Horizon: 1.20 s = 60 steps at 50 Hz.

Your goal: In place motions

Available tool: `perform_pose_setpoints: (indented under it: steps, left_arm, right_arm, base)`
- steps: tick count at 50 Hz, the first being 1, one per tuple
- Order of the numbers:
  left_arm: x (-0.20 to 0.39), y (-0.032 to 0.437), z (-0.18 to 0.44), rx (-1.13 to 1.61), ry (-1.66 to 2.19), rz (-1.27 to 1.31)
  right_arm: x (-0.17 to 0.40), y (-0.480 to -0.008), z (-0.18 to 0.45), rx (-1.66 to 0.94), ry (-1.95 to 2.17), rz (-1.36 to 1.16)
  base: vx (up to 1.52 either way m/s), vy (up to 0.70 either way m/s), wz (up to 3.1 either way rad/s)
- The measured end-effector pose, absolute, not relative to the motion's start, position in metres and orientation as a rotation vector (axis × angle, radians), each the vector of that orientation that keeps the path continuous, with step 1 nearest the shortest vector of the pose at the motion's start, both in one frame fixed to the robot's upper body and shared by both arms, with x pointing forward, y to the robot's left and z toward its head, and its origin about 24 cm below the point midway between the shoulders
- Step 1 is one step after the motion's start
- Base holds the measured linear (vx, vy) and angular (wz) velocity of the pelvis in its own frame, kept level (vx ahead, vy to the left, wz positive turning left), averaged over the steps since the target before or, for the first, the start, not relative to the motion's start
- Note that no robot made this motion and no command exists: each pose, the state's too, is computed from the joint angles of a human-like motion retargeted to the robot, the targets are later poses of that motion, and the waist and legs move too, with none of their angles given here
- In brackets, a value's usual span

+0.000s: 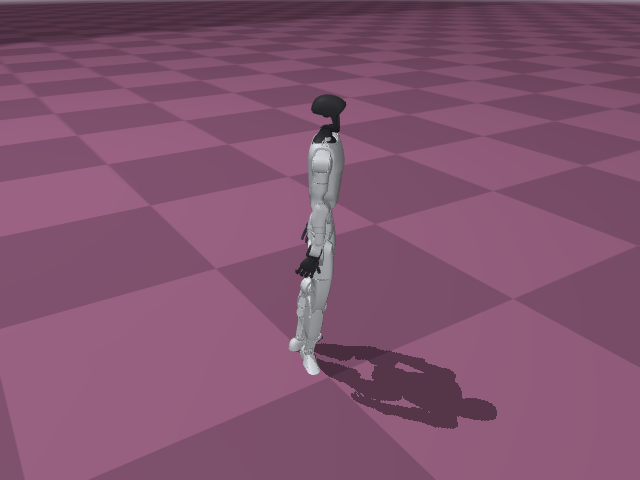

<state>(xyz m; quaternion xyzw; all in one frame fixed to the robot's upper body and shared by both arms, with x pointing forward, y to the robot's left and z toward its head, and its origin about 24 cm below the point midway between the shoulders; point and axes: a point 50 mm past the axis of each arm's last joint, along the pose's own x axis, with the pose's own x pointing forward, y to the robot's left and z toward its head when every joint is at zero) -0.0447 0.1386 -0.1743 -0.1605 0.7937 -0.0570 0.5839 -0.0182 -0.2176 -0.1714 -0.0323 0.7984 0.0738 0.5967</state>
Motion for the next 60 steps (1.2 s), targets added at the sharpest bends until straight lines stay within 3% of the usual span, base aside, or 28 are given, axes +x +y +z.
perform_pose_setpoints:
  steps: [7,16,28,38,54,60]
  left_arm:
    - [-0.047,0.141,-0.172,-0.341,1.911,-0.191]
    - [-0.055,0.168,-0.17,-0.294,1.932,-0.148]
    - [-0.05,0.159,-0.172,-0.389,1.866,-0.115]
    - [-0.068,0.162,-0.168,-0.419,1.933,-0.018]
    - [-0.05,0.149,-0.172,-0.445,1.854,-0.027]
    - [-0.048,0.163,-0.174,-0.261,1.861,-0.067]
  right_arm:
    - [0.002,-0.224,-0.172,-0.118,1.763,0.188]
    - [-0.013,-0.202,-0.175,-0.076,1.812,0.254]
    - [-0.01,-0.219,-0.173,-0.383,1.846,0.387]
    - [0.018,-0.208,-0.176,-0.204,1.714,0.302]
    - [0.024,-0.213,-0.175,-0.267,1.685,0.34]
    - [0.04,-0.218,-0.173,-0.303,1.649,0.332]
  base:
    - [-0.02,0.33,1.05]
    - [0.04,0.07,1.87]
    - [0.08,0.0,1.04]
    - [0.02,-0.15,0.44]
    - [0.0,-0.1,-0.89]
    - [-0.11,-0.05,-2.57]
